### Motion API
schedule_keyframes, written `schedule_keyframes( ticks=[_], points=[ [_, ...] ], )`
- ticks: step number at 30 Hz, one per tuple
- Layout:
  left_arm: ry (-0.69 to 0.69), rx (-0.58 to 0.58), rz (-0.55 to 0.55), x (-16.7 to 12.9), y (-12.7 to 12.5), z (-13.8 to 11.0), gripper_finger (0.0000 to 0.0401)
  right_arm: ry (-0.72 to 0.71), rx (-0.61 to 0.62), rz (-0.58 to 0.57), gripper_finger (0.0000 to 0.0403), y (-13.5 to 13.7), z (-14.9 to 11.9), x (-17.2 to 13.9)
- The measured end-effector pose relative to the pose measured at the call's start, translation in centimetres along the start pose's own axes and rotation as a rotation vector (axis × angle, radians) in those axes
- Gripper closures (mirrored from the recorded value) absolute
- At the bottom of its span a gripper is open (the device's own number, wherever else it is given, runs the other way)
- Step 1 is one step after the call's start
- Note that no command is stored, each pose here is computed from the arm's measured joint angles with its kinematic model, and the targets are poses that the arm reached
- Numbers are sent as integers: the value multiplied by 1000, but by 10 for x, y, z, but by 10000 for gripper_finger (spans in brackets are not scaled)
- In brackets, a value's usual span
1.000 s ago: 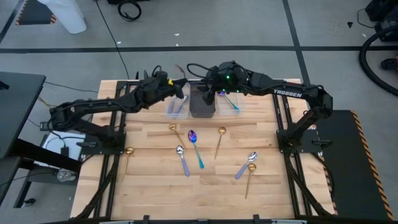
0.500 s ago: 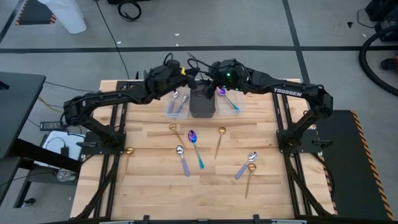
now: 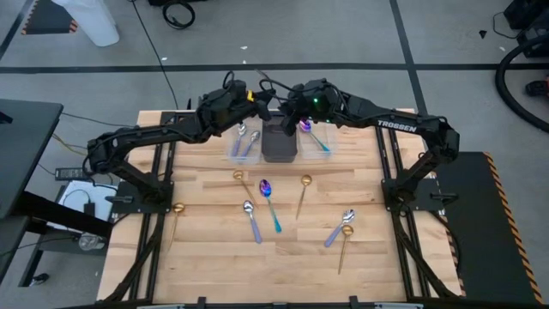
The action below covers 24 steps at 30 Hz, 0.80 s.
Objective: Sort silverware by color (type)
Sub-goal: Put the left blue spoon into the right transparent bin
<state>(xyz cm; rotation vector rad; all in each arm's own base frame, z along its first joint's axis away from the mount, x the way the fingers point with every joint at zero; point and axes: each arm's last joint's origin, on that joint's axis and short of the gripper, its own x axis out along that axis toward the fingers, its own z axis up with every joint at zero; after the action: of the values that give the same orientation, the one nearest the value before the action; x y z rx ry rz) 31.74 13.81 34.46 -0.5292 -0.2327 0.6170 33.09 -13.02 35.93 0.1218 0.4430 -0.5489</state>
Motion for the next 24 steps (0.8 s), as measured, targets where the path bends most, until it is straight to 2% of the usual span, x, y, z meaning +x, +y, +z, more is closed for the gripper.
schedule_keyframes(
  ticks=[5, 11, 16, 24],
  points=[
    [6, 2, 6, 0, 0, -1, 377, 1, 15, 0, 391, 0, 0, 0],
    [64, 65, 35, -1, 3, -6, 324, 9, 48, -11, 381, -1, -1, 1],
    [123, 81, 70, -1, 7, -11, 283, 66, 109, -46, 390, -11, -6, 2],
    [336, 128, 140, -6, 20, -28, 274, 212, 174, -113, 385, -29, -20, 1]
  ],
)
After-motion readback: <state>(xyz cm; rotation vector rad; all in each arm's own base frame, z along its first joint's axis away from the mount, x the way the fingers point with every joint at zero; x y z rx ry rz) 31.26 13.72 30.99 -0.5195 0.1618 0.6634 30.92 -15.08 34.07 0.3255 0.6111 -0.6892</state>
